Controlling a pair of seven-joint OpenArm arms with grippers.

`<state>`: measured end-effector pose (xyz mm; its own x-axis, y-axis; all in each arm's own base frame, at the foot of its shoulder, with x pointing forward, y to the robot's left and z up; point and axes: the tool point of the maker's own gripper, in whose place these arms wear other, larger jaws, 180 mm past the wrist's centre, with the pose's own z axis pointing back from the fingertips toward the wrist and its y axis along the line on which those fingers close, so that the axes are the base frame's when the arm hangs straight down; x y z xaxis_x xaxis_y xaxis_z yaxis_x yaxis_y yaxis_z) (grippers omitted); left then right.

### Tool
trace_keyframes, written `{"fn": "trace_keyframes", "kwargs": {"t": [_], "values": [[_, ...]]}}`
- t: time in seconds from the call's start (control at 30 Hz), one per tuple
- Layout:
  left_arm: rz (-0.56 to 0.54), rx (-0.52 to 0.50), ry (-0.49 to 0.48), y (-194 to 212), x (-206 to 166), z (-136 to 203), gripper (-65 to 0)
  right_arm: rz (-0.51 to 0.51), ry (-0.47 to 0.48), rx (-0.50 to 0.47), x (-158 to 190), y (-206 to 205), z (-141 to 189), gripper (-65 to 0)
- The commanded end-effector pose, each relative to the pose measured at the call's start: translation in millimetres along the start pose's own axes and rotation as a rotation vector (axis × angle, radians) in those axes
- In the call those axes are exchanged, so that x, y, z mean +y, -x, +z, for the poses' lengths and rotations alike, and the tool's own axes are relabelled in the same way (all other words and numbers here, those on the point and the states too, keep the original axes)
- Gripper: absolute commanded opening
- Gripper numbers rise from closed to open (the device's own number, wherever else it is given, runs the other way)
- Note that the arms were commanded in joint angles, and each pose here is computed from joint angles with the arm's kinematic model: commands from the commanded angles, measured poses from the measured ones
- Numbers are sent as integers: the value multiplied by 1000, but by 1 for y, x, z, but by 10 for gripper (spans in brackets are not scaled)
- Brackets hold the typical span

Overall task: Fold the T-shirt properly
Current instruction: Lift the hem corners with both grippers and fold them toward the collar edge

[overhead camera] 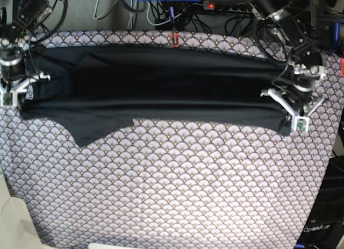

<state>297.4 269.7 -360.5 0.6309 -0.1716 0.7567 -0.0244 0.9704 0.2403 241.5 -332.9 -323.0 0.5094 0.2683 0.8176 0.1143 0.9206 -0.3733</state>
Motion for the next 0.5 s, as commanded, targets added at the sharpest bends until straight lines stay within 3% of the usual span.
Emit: {"fn": "trace_keyframes", "kwargs": {"t": [0.0, 0.17, 0.47], "values": [[-4, -29, -53, -8, 17, 4, -650, 15, 57, -5, -15, -2, 6, -650], [-9, -17, -49, -1, 18, 6, -650, 6, 26, 63, -1, 27, 19, -650], [-13, 32, -35, 22, 13, 11, -650, -61, 22, -39, 16, 31, 42, -650]]}}
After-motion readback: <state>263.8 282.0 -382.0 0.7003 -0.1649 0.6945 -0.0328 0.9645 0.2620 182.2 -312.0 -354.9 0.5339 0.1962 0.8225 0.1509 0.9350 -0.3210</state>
